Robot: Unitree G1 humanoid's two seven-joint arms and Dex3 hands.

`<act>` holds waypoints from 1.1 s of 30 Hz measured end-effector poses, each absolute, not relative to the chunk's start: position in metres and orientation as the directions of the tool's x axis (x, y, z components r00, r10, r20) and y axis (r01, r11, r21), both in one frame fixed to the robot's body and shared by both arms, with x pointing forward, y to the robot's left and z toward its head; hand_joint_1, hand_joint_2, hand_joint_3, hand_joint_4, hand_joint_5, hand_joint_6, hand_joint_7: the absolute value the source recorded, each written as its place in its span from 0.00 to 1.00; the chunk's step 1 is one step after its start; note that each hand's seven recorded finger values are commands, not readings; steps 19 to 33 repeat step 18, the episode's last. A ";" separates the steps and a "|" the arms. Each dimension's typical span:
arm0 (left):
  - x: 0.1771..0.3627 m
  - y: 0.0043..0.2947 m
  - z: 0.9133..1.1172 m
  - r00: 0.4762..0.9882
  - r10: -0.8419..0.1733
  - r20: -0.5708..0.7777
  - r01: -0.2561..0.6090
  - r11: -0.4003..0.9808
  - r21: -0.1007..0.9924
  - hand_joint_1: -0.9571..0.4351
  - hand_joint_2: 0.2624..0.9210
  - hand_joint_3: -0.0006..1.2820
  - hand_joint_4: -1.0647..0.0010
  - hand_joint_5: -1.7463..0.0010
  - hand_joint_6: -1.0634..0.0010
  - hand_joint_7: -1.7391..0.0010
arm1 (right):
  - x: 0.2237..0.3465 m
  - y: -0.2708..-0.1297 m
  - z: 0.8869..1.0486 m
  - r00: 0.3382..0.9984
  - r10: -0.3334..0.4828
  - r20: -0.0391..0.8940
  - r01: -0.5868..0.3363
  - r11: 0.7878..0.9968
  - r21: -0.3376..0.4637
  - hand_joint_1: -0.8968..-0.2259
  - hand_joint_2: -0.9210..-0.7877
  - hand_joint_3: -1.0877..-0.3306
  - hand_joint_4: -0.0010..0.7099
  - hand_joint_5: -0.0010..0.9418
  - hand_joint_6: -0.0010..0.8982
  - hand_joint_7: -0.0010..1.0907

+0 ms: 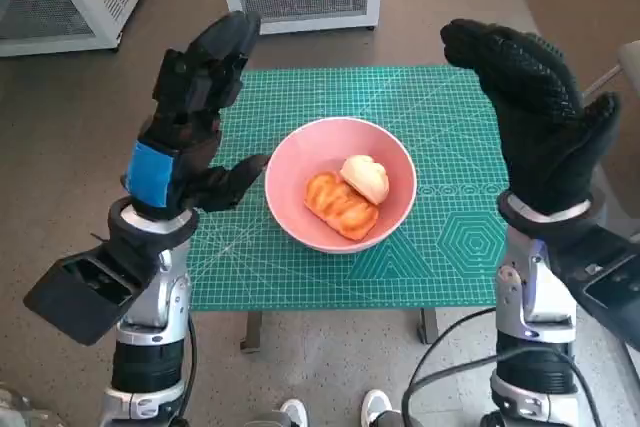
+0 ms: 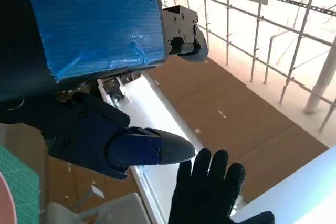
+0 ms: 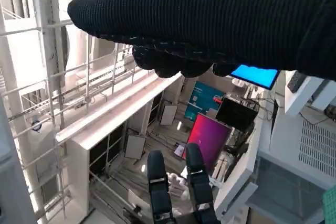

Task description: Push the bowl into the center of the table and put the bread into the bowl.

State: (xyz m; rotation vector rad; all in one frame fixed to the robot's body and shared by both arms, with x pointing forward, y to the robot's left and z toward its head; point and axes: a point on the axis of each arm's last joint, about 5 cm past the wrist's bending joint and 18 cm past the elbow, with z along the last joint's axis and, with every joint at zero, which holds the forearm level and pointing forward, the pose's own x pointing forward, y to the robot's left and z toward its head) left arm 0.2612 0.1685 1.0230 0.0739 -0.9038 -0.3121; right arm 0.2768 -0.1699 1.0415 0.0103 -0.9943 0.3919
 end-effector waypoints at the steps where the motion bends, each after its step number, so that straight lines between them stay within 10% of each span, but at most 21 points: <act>1: 0.261 0.169 1.023 0.575 -0.297 0.762 0.235 0.952 0.194 0.21 1.00 0.28 0.82 0.99 0.95 0.73 | 0.277 -0.170 1.042 0.482 0.317 0.817 -0.326 0.930 -0.169 0.75 0.00 0.83 0.53 0.00 0.14 0.61; 33: 0.261 0.168 1.023 0.574 -0.298 0.763 0.239 0.952 0.192 0.21 1.00 0.28 0.82 0.99 0.93 0.74 | 0.277 -0.169 1.042 0.482 0.325 0.814 -0.330 0.928 -0.175 0.73 0.00 0.84 0.53 0.00 0.13 0.62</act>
